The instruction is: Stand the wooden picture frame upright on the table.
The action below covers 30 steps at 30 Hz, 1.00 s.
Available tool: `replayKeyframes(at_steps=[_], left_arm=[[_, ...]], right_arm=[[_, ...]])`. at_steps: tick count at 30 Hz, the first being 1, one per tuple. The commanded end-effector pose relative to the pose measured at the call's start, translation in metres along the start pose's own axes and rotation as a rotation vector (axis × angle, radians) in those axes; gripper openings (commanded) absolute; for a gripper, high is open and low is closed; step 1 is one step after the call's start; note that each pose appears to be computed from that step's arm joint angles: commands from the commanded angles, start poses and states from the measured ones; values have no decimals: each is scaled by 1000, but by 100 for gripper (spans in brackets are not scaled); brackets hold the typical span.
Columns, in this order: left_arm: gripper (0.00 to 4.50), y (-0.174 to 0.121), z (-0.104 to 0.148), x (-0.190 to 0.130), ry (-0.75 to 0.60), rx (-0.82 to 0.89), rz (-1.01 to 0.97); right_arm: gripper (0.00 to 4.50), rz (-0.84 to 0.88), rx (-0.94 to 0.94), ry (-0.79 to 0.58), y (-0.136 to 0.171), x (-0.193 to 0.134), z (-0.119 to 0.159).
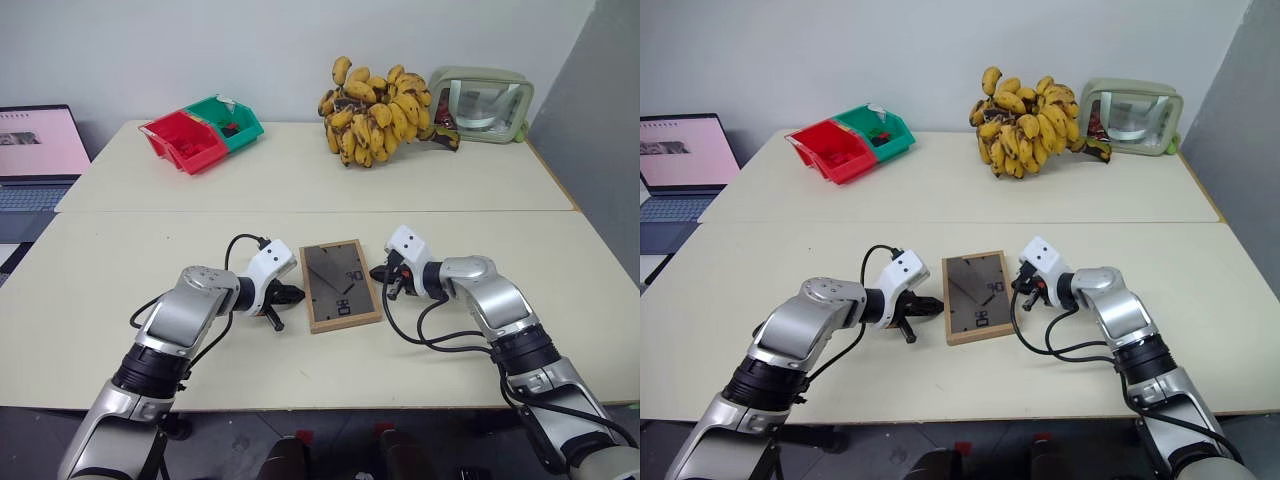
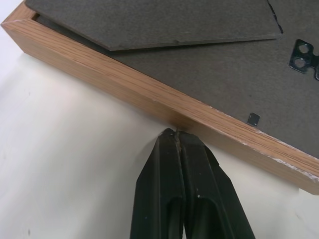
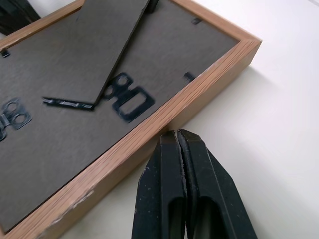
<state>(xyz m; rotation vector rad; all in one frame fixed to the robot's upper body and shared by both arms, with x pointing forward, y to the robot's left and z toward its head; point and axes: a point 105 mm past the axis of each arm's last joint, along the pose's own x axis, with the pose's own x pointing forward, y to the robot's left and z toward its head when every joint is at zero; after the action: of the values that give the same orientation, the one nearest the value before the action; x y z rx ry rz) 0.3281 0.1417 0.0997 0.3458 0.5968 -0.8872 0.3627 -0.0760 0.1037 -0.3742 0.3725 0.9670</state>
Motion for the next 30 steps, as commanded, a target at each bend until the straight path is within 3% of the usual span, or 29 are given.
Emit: replayKeyframes(at_steps=[1,6,12,15,20,30], left_arm=[[1,0,5,-14,-23,14,21],[1,10,-5,-32,-36,-43,23],[108,5,11,-72,-200,-632,-285],[162,6,20,-79,-248,-812,-398],[263,4,-3,-60,-205,-946,-393],[444,-19,-33,-37,-169,-1051,-398]], right_arm=[[5,40,-34,-28,12,-3,9],[5,-53,-107,18,-11,-15,-5],[0,-101,-162,7,-33,-25,-4],[0,-102,-162,13,-38,-24,-6],[0,-96,-162,13,-37,-14,-8],[0,-54,-157,-14,-20,-4,-3]])
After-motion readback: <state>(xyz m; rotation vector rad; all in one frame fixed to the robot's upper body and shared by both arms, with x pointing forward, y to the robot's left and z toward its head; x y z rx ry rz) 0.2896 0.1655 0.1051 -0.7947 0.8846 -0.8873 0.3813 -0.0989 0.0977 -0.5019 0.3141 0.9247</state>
